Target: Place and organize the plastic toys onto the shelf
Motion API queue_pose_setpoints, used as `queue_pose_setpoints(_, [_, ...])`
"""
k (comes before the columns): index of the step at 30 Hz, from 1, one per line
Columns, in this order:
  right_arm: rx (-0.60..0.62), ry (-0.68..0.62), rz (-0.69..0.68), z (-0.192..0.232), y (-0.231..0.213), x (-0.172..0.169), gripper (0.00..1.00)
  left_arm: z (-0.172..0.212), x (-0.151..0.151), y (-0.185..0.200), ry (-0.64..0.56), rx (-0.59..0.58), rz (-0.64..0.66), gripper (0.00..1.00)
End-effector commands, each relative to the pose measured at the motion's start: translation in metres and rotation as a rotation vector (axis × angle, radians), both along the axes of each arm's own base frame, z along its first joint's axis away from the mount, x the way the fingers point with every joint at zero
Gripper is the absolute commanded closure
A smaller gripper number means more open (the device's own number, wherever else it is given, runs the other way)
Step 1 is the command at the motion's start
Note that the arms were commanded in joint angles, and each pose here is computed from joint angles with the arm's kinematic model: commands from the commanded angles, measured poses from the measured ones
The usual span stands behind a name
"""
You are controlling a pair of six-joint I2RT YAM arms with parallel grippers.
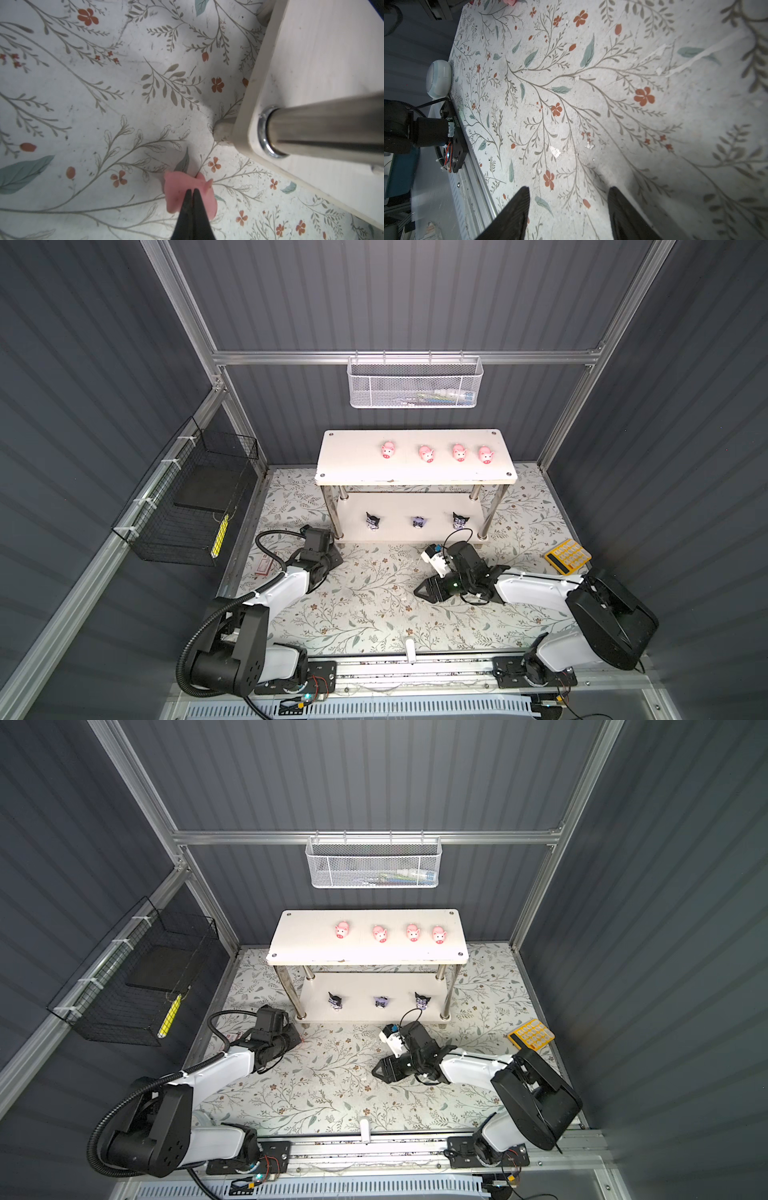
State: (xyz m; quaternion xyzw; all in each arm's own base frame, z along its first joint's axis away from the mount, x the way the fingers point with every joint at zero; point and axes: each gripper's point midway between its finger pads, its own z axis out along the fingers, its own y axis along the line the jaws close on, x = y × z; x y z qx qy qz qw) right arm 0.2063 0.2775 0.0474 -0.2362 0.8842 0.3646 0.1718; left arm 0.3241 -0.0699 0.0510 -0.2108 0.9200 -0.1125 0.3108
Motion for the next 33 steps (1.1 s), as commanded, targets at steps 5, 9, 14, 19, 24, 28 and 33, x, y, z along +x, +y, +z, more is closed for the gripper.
queue_pose_setpoints(5, [-0.004, -0.008, 0.016, -0.002, 0.002, 0.001, 0.38, -0.018, -0.013, 0.001, 0.051, 0.006, -0.026, 1.00])
queue_pose_setpoints(9, [-0.006, -0.001, 0.022, -0.004, 0.003, 0.001, 0.38, -0.025, -0.023, 0.003, 0.078, 0.000, -0.022, 1.00])
queue_pose_setpoints(14, [-0.006, 0.004, 0.026, -0.005, 0.004, 0.001, 0.38, -0.026, -0.035, 0.006, 0.081, -0.014, -0.004, 1.00])
queue_pose_setpoints(19, [-0.005, 0.014, 0.033, -0.006, 0.006, 0.001, 0.38, -0.025, -0.043, 0.009, 0.086, -0.011, 0.010, 1.00])
queue_pose_setpoints(24, [-0.005, 0.014, 0.033, -0.006, 0.006, 0.001, 0.38, -0.029, -0.052, 0.010, 0.102, -0.023, 0.019, 1.00])
queue_pose_setpoints(28, [-0.005, 0.015, 0.033, -0.006, 0.006, 0.001, 0.38, -0.029, -0.057, 0.012, 0.096, -0.029, 0.029, 1.00])
queue_pose_setpoints(33, [-0.005, 0.017, 0.034, -0.006, 0.006, 0.000, 0.38, -0.006, -0.050, 0.011, 0.027, -0.048, 0.035, 1.00])
